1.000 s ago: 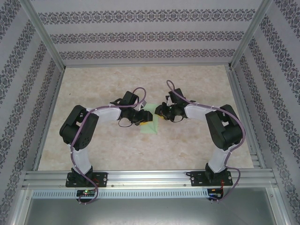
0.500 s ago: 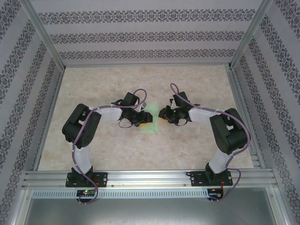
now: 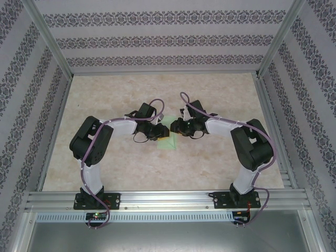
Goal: Fold a paper plane with a square sheet of paper (pick it up from the middle)
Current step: Fold the triangle a second time at the center of the table.
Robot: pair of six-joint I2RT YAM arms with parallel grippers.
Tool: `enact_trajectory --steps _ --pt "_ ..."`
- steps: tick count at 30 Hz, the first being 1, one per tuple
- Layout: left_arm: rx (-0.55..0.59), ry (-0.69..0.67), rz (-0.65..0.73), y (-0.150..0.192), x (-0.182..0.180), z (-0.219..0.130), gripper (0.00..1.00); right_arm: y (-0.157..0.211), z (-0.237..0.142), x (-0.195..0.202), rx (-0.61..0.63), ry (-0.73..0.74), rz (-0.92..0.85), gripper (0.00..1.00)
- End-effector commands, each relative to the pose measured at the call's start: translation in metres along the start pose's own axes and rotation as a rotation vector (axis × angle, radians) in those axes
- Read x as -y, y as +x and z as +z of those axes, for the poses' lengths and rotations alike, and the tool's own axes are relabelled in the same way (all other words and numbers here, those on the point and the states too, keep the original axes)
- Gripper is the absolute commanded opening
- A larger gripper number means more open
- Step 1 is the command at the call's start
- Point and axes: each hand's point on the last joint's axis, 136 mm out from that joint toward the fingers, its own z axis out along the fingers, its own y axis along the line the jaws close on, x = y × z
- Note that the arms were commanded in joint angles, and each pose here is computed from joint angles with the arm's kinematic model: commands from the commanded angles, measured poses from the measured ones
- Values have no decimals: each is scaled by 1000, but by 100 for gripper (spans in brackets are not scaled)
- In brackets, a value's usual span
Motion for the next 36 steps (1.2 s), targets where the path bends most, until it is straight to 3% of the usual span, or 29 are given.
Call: enact_trajectory --steps 1,10,20,26,36 --pt "15 -3 25 -7 5 -3 31 3 7 -1 -33 -4 -26 33" --pt "16 -4 30 -7 5 -4 28 2 14 -3 -48 -13 -31 29" --pt "24 14 41 -10 13 -8 27 1 13 10 -30 42 -19 9" --pt "41 99 74 -13 34 -14 27 -3 11 19 -9 77 -10 8" --pt "35 93 64 -15 30 -8 27 -4 11 28 -1 105 -3 8"
